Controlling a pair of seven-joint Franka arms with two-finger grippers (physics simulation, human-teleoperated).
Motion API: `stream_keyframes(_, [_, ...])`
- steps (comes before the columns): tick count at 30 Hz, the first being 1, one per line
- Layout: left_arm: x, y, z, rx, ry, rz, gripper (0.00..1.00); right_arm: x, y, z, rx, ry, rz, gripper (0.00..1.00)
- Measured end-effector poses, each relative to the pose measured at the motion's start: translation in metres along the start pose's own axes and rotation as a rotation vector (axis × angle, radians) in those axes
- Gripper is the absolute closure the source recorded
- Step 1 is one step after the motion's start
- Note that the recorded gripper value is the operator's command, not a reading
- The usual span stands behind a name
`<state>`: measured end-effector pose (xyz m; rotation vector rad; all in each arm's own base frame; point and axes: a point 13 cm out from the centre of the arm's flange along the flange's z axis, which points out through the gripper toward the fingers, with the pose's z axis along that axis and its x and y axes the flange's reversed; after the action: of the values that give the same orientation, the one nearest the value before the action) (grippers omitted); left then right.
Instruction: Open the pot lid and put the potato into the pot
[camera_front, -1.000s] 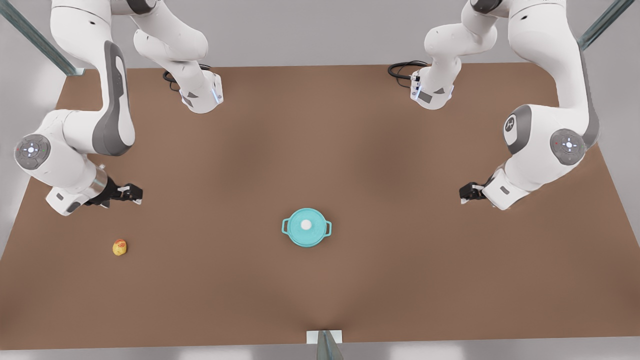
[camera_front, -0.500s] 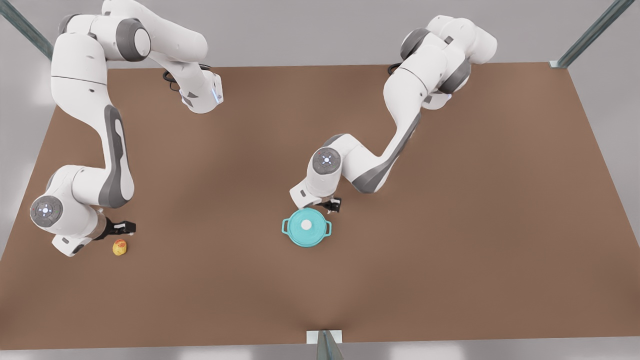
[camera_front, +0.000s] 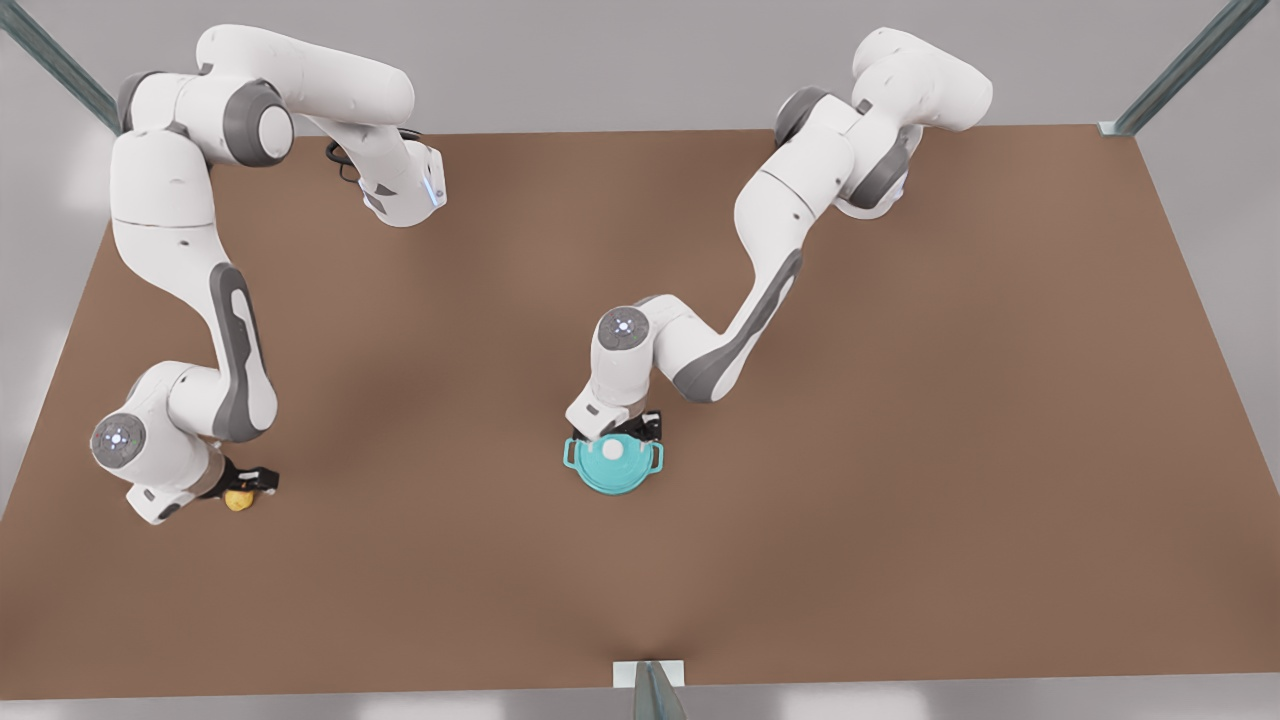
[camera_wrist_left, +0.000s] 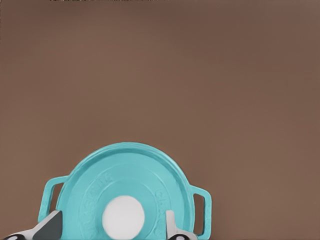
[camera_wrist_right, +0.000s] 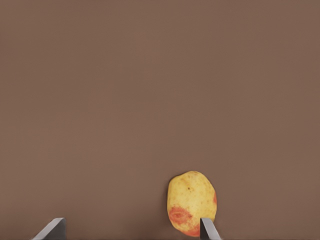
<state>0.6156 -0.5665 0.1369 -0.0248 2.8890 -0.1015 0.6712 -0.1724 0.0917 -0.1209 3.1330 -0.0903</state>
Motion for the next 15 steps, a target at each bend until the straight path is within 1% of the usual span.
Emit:
stream_keyframes(4, [-0.003,-0.001,0.007,-0.005,-0.035,-0.034,0.0,0.015,-0.012,0.011,0.001,-0.013,0.016,0.0])
stream_keyframes(12, [0.01,-0.006,0.024,-0.017,-0.048,-0.079,0.0,0.015,-0.034,0.035,0.023,-0.055,0.007,0.0])
stream_keyframes(14, [0.012,-0.006,0.025,-0.019,-0.05,-0.091,0.5,0.013,-0.037,0.042,0.026,-0.065,0.005,0.0])
stream_keyframes(15, [0.011,-0.006,0.025,-0.02,-0.051,-0.097,0.62,0.013,-0.039,0.045,0.027,-0.069,0.004,0.0])
